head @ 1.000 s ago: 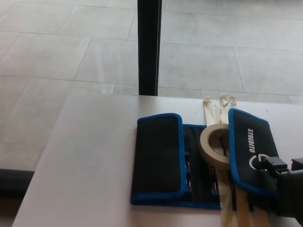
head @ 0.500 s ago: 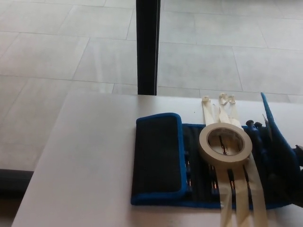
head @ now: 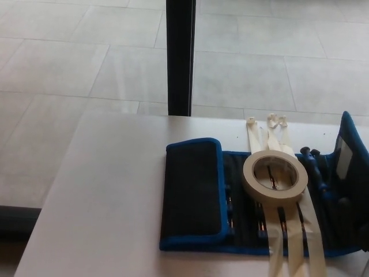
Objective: The robot uses its right hand to open a black folded toolkit cover kept in the middle of the desk
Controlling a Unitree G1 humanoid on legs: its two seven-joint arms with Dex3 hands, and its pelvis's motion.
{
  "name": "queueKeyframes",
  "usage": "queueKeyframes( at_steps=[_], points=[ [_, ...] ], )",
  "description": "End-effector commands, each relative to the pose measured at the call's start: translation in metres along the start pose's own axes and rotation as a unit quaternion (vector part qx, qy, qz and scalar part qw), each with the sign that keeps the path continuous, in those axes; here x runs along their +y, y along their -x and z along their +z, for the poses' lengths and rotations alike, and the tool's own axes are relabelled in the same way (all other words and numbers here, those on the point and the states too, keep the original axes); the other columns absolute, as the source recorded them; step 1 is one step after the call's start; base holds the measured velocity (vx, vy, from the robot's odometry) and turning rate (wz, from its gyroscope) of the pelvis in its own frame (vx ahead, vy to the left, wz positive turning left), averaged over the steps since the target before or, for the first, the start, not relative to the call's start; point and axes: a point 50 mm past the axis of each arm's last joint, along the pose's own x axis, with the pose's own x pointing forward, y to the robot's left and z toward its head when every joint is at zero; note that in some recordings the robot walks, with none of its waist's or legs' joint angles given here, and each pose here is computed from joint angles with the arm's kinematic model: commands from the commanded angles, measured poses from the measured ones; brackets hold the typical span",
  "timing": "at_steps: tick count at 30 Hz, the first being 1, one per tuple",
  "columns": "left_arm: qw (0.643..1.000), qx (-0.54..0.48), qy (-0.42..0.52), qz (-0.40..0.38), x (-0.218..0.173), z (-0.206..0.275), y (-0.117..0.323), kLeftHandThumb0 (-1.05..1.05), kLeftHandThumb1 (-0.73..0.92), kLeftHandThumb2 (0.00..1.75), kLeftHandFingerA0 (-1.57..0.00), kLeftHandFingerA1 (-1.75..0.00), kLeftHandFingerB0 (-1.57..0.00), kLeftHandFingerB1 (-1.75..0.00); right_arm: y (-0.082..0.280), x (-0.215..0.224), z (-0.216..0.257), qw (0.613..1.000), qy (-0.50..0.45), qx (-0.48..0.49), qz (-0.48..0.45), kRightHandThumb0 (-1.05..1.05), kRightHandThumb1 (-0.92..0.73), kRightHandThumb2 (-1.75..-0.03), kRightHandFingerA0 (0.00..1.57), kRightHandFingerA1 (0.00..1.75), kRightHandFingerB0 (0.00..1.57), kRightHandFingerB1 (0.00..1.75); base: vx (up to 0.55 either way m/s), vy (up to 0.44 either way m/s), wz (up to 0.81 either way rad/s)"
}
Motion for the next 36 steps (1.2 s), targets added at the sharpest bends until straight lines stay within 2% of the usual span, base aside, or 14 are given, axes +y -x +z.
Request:
queueKeyframes(
  at_steps=[1,3,9,12,14,15,16,19,30,31,32,33,35,36],
  points=[
    [0.999,-0.01,0.035,0.023,0.012,-0.004,0.005,-0.9,0.91,0.68,-0.38,-0.56,-0.3,-0.38,-0.001,-0.014,-0.034,0.747,-0.425,0.451,-0.241,-0.16,-0.66,-0.59,0.64,0.96,0.81,0.62,0.0,0.0,0.0],
    [0.999,-0.005,0.028,0.026,0.012,-0.005,0.005,-0.87,0.92,0.68,-0.38,-0.55,-0.32,-0.37,-0.009,-0.021,-0.037,0.712,-0.448,0.471,-0.267,-0.27,-0.66,-0.61,0.71,1.36,0.83,0.68,0.0,0.0,0.0],
    [0.999,-0.012,0.019,0.023,0.014,-0.006,0.007,-0.88,0.92,0.7,-0.35,-0.56,-0.27,-0.38,-0.04,-0.047,-0.044,0.63,-0.483,0.5,-0.345,-0.33,-0.69,-0.61,0.41,0.7,0.68,0.82,0.0,0.0,0.0],
    [0.999,-0.004,0.021,0.028,0.014,-0.007,0.007,-0.89,0.92,0.69,-0.37,-0.55,-0.32,-0.38,-0.055,-0.065,-0.05,0.613,-0.461,0.531,-0.36,-0.4,-0.86,-0.66,0.47,1.27,0.43,1.0,0.0,0.0,0.0],
    [0.999,-0.008,0.033,0.031,0.015,-0.009,0.007,-0.94,0.73,0.9,-0.39,-0.62,-0.25,-0.45,-0.061,-0.076,-0.055,0.602,-0.462,0.536,-0.368,-0.37,-0.9,-0.66,0.17,0.72,0.17,0.77,0.0,0.0,0.0],
    [0.999,-0.009,0.018,0.031,0.016,-0.01,0.009,-0.9,0.92,0.69,-0.39,-0.56,-0.27,-0.37,-0.064,-0.088,-0.064,0.603,-0.453,0.537,-0.378,-0.25,-0.83,-1.28,0.01,0.55,0.02,0.57,0.0,0.0,0.0],
    [0.999,-0.011,0.016,0.03,0.016,-0.009,0.009,-0.88,0.92,0.71,-0.37,-0.56,-0.26,-0.37,-0.067,-0.092,-0.067,0.598,-0.459,0.534,-0.383,-0.37,-0.92,-0.75,0.03,0.31,0.0,0.42,0.0,0.0,0.0],
    [0.999,-0.009,0.03,0.028,0.016,-0.009,0.008,-0.86,0.92,0.69,-0.36,-0.54,-0.29,-0.37,-0.072,-0.105,-0.075,0.596,-0.464,0.531,-0.384,-0.5,-0.83,-0.98,0.0,0.07,0.01,0.12,0.0,0.0,0.0],
    [0.999,-0.009,0.02,0.029,0.019,-0.01,0.01,-0.86,0.92,0.72,-0.33,-0.54,-0.26,-0.36,-0.075,-0.129,-0.095,0.657,-0.358,0.558,-0.359,-0.52,-0.85,-0.99,0.0,0.0,0.0,0.0,0.0,0.0,0.0],
    [0.998,-0.014,0.048,0.036,0.018,-0.01,0.01,-0.85,0.92,0.67,-0.42,-0.59,-0.28,-0.38,-0.073,-0.128,-0.097,0.694,-0.328,0.543,-0.34,-0.41,-0.92,-0.73,0.0,0.0,0.0,0.0,0.0,0.0,0.0],
    [0.998,-0.013,0.052,0.039,0.018,-0.011,0.009,-0.87,0.76,1.12,-0.45,-0.64,-0.25,-0.51,-0.071,-0.128,-0.099,0.724,-0.305,0.525,-0.327,-0.45,-0.8,-0.94,0.0,0.08,0.0,0.03,0.0,0.0,0.0],
    [0.998,-0.013,0.053,0.039,0.018,-0.011,0.01,-0.84,0.92,0.67,-0.42,-0.58,-0.25,-0.37,-0.07,-0.129,-0.1,0.735,-0.295,0.518,-0.323,-0.35,-0.89,-0.66,0.0,0.25,0.0,0.0,0.0,0.0,0.0],
    [0.998,-0.015,0.041,0.035,0.019,-0.01,0.01,-0.84,0.92,0.69,-0.41,-0.56,-0.26,-0.38,-0.069,-0.134,-0.102,0.731,-0.303,0.514,-0.331,-0.35,-0.88,-0.66,0.0,0.36,0.0,0.0,0.0,0.0,0.0],
    [0.999,-0.017,0.042,0.028,0.02,-0.008,0.01,-0.84,0.92,0.69,-0.36,-0.56,-0.25,-0.39,-0.069,-0.148,-0.11,0.796,-0.119,0.521,-0.282,-0.39,-0.72,-0.86,0.07,0.53,0.0,0.05,0.0,0.0,0.0]
  ],
)
